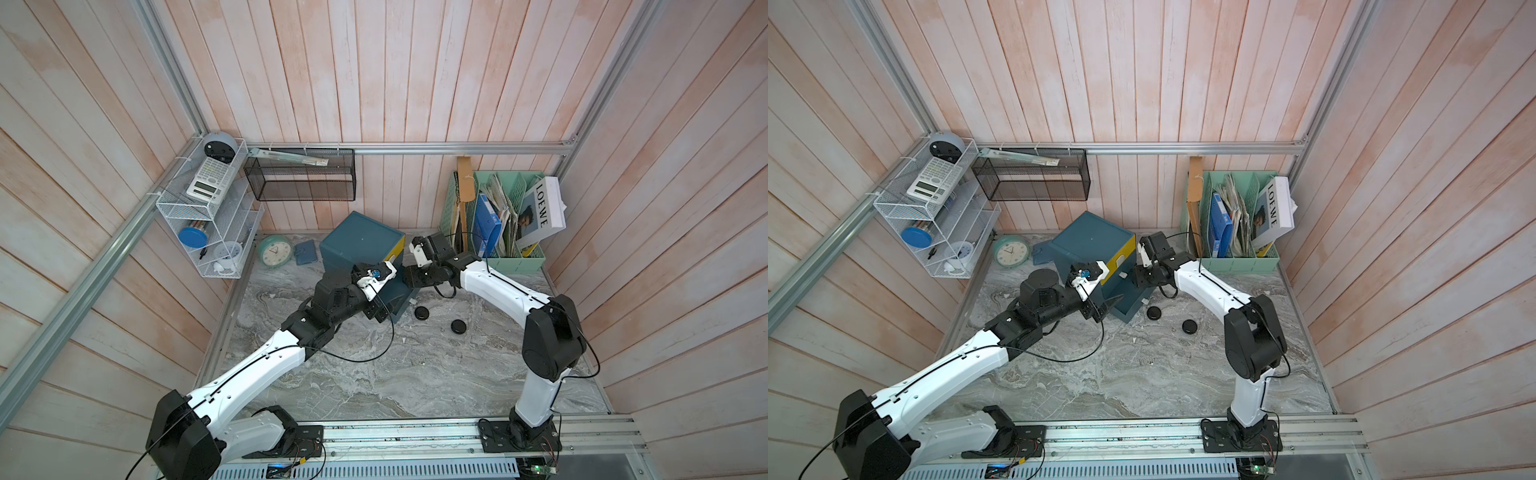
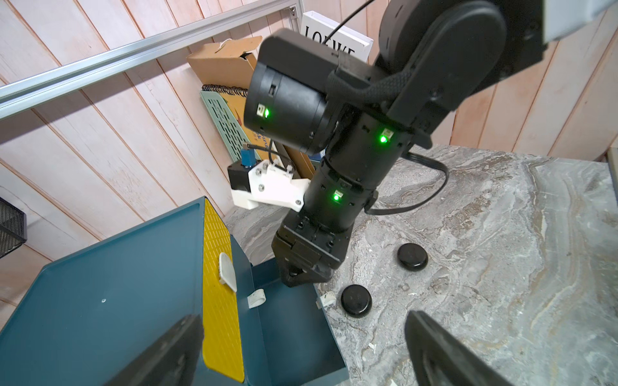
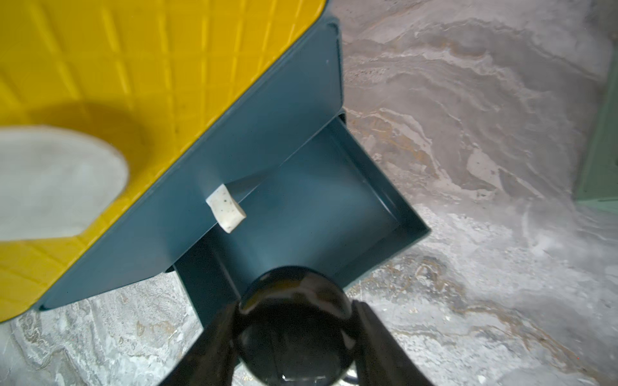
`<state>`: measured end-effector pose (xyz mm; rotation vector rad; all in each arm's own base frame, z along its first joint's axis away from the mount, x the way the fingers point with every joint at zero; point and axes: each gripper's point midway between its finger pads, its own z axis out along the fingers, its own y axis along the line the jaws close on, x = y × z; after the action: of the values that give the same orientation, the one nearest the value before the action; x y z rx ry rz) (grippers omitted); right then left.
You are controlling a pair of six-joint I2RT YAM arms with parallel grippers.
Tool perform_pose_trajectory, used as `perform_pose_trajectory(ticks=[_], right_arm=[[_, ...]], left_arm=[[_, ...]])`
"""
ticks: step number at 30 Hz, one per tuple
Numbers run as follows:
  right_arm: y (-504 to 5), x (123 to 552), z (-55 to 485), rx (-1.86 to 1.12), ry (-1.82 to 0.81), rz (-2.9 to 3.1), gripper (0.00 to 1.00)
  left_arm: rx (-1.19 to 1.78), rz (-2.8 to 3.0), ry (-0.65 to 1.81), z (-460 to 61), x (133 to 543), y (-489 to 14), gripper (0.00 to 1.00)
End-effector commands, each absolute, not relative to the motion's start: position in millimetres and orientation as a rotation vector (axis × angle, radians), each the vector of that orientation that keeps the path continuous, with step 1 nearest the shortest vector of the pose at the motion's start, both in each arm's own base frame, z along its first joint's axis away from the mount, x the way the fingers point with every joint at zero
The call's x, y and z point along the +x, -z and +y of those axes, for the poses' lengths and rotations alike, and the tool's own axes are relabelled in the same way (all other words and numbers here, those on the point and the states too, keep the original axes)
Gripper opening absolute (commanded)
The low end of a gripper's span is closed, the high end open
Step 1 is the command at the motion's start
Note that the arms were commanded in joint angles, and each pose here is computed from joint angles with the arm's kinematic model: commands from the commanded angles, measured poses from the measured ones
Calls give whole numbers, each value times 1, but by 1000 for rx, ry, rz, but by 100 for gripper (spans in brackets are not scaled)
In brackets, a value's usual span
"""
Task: Put the bluetooth earphones in the drawer according to color
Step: Place the bluetooth earphone in the drawer.
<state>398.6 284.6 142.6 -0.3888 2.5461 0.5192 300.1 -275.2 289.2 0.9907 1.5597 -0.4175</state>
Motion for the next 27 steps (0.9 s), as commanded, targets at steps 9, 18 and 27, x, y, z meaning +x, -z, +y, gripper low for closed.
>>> perform_pose_trajectory(ticks=[9,18,27], right_arm=[[-132,406,310,-388,-636,2548,49],[-115,410,324,-401,-701,2567,57],[-105,410,323,-403,-682,2588,64]], left_arm=[[957,1584,394,-265,310,-281,100],[949,1585,395,-264,312,-281,100],[935,1574,402,-264,312,-285,100]])
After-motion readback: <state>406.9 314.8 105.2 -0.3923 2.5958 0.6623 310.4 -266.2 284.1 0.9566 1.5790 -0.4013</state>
